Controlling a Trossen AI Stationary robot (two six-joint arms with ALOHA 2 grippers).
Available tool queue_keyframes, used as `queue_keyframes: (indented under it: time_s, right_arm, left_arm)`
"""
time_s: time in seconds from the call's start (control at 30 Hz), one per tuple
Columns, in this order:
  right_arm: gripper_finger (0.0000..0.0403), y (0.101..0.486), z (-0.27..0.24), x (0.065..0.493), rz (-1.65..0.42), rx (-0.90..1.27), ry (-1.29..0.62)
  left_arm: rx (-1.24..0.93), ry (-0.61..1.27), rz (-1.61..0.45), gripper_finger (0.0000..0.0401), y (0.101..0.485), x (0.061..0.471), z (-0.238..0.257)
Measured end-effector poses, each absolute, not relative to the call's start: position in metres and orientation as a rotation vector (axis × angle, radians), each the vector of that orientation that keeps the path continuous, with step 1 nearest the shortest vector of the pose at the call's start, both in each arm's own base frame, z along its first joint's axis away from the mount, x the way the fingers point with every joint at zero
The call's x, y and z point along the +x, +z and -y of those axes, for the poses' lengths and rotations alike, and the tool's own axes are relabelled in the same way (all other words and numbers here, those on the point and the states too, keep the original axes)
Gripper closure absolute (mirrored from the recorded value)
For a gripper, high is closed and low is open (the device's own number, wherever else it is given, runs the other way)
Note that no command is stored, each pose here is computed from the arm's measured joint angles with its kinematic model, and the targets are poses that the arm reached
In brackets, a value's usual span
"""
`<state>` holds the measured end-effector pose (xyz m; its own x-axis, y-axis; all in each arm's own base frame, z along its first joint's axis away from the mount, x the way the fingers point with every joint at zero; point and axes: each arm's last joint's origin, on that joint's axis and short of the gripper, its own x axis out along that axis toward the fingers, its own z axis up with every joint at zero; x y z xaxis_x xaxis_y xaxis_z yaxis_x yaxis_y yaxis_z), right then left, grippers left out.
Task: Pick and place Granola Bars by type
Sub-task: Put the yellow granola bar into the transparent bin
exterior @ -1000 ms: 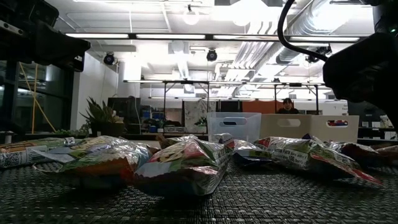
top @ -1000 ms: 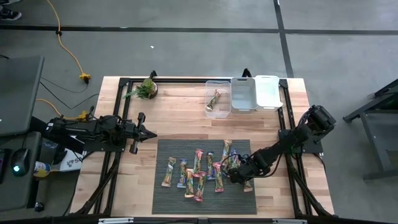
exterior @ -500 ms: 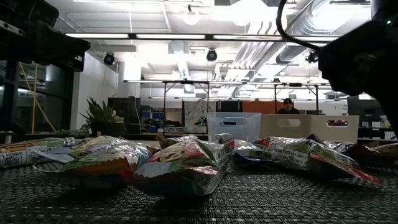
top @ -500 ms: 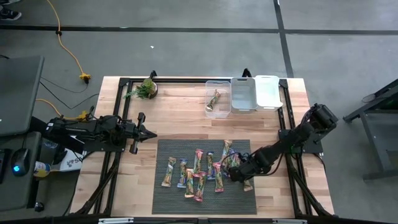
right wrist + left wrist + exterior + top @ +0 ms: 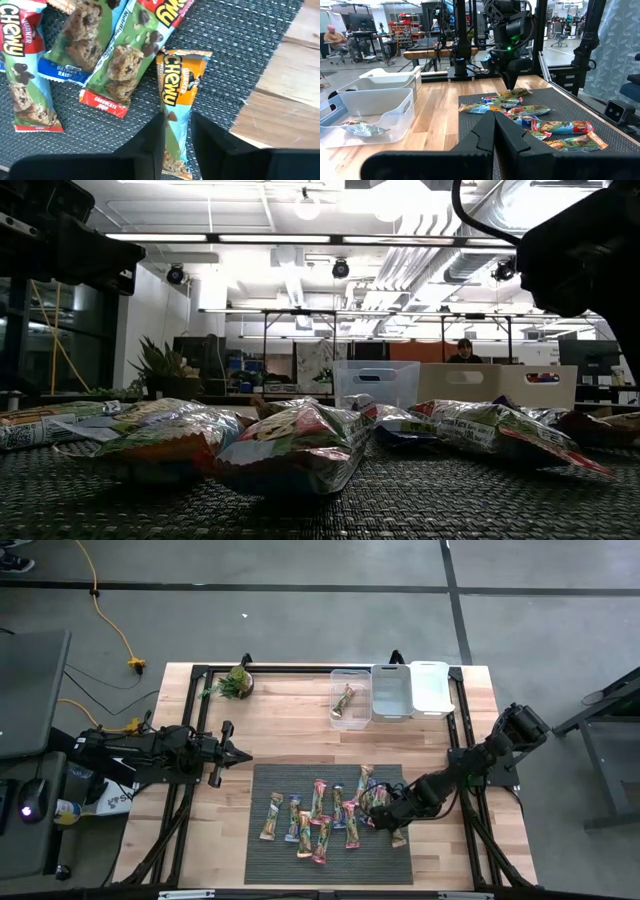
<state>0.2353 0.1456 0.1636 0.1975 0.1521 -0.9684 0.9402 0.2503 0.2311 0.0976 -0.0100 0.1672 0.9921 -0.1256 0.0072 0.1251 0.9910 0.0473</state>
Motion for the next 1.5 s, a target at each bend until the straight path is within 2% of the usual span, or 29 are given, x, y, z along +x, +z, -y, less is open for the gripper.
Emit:
queue_keyframes:
  time_s: [0.43,0.77,0.9,1.23,1.5]
  right_arm:
    - [0.0201,0.147,-0.15,0.242,-1.258,1.149,-0.797]
    - [0.0195,0.133,-0.152,0.246,-1.287,1.136,-0.831]
    - [0.0216,0.133,-0.151,0.244,-1.299,1.122,-0.845]
    - [0.0305,0.132,-0.151,0.242,-1.337,1.089,-0.819]
    - [0.0343,0.137,-0.15,0.241,-1.331,1.107,-0.806]
  left_arm:
    - [0.047,-0.126,0.01,0.04,0.167,0.098,0.01]
    - [0.047,-0.126,0.01,0.04,0.167,0.098,0.01]
    - [0.047,-0.126,0.01,0.04,0.167,0.098,0.01]
    - [0.047,-0.126,0.01,0.04,0.167,0.098,0.01]
    - [0.047,-0.126,0.01,0.04,0.167,0.098,0.01]
